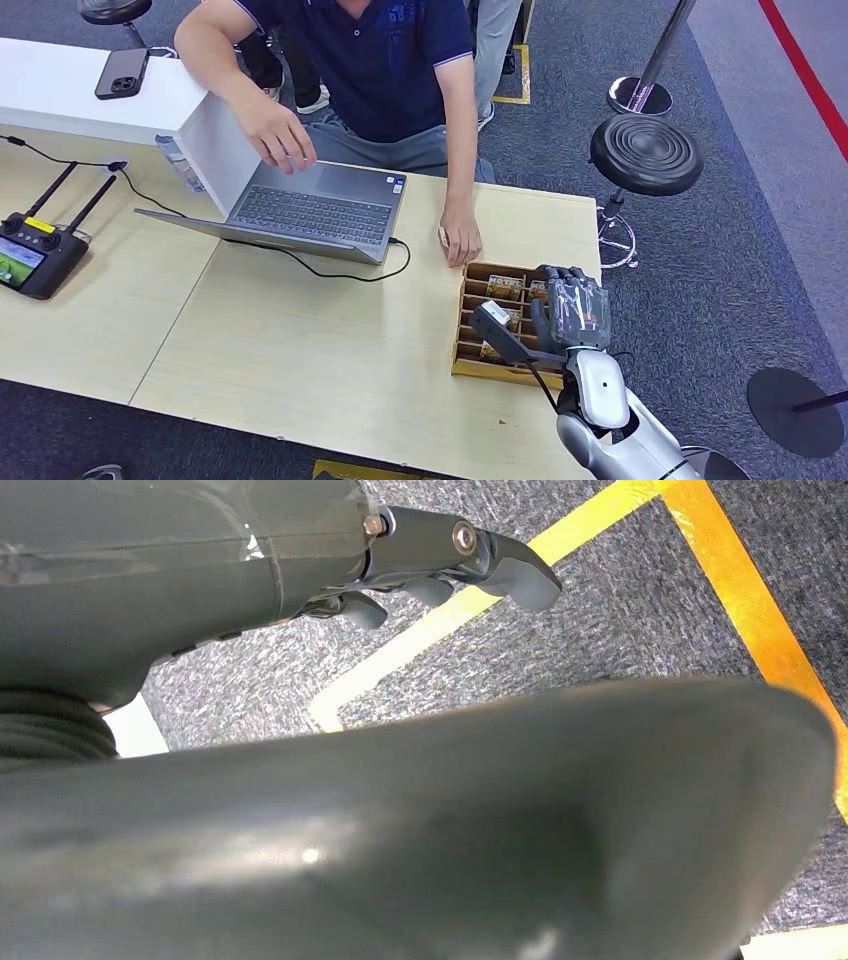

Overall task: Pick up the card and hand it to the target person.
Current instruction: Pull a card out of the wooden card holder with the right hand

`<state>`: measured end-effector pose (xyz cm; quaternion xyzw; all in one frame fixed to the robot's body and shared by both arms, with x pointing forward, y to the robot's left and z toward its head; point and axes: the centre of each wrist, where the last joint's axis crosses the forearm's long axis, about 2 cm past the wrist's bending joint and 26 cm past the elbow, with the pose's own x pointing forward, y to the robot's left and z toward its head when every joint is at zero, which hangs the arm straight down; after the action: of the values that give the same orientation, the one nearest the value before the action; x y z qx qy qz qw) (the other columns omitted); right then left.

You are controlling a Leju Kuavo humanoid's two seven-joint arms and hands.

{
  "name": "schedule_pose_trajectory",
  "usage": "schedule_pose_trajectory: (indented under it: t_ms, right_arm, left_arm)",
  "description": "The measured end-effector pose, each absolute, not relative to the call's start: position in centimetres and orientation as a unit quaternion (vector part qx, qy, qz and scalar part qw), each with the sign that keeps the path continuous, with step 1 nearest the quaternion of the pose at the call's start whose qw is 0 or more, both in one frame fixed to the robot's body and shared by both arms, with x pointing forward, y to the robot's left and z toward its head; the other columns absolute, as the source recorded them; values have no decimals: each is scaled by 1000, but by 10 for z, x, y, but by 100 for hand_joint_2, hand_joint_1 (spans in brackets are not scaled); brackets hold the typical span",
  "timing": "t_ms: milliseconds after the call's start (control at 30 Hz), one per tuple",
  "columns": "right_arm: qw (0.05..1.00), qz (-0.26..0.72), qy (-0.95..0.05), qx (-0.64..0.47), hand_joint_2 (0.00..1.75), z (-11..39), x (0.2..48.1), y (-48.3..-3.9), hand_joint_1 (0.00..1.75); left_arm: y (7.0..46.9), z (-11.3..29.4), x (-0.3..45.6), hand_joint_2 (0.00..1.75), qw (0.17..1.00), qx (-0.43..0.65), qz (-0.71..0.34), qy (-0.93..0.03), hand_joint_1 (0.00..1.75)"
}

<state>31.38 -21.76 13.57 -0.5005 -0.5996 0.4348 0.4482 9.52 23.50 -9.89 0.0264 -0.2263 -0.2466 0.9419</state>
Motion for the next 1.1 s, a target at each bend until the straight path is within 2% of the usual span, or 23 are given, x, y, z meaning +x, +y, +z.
schedule_pose_trajectory:
  t_ms: [633,1100]
  right_arm:
    - [455,431,-599,-499,175,130,317,-222,97]
    - [449,397,-615,-513,175,148,319,-224,94]
  left_arm:
    - [234,-99,95,0,942,26,-247,-225,0]
    - [234,-99,94,0,940,27,-254,-226,0]
